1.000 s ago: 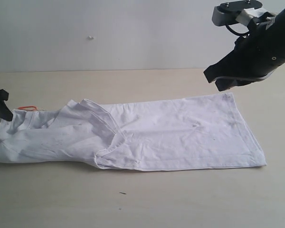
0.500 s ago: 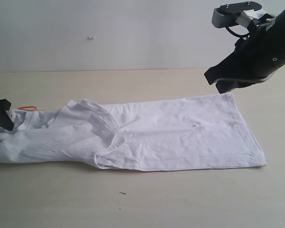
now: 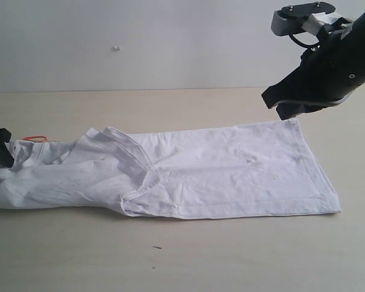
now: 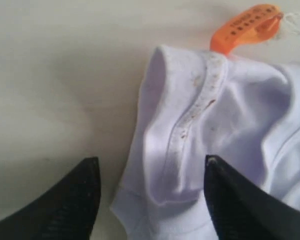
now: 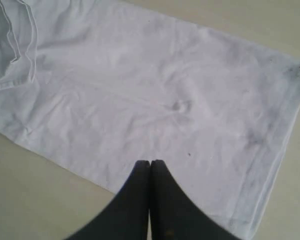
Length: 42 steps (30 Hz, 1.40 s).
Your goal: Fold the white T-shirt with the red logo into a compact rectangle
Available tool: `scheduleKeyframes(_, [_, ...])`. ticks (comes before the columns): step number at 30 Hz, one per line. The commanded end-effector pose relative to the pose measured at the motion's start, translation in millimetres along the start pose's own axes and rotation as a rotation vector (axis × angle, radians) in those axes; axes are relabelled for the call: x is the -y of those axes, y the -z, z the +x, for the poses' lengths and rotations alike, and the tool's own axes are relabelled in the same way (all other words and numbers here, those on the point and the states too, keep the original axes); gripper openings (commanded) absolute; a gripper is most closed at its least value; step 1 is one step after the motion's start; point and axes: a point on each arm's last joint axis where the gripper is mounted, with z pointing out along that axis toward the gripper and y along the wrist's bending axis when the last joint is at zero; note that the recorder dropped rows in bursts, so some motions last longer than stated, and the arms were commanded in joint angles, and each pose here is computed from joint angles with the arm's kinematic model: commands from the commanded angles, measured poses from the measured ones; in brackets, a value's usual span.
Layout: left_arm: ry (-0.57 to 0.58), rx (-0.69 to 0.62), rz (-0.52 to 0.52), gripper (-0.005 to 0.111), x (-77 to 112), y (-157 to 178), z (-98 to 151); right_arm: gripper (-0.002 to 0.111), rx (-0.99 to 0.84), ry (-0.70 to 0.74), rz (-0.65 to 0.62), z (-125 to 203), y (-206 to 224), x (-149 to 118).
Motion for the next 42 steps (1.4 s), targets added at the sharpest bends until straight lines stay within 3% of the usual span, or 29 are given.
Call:
scheduleKeyframes(1, [0.006,-0.020,0.004,0.059,-2.0,-5,2,0.000,0.008,0.007,-0.001,0,4,-1])
scheduleKeyframes(6, [0.005,-0.037,0.014,0.056,-1.3,-6,3,0.000,0.008,0.007,-0.001,0,4,-1])
scheduleKeyframes(8, [-0.002,-0.053,0.029,0.043,1.5,-6,5,0.000,0.008,0.007,-0.001,0,4,-1])
scheduleKeyframes(13, [-0.011,-0.076,0.060,0.000,7.1,-6,6,0.000,0.006,0.007,-0.002,0,4,-1])
scheduleKeyframes(20, [0.010,0.003,0.084,0.000,15.8,14,-2,0.000,0.014,0.014,0.008,-1,4,0])
scheduleKeyframes(25, [0.015,0.101,0.154,0.000,42.0,48,-14,0.000,0.034,0.020,0.049,-7,9,4])
scheduleKeyframes(28, [-0.061,0.134,0.182,0.000,71.5,70,-20,0.000,0.048,0.015,0.087,-9,12,7])
scheduleKeyframes(32, [-0.174,0.205,0.239,0.000,125.9,102,-29,0.000,0.046,0.014,0.156,-8,14,13])
scheduleKeyframes(39, [-0.351,0.264,0.386,0.000,247.7,138,-25,0.000,0.202,-0.194,0.419,-9,47,57])
scheduleKeyframes(42, [-0.445,0.293,0.441,0.000,304.9,133,-15,0.000,0.292,-0.318,0.420,-5,68,73])
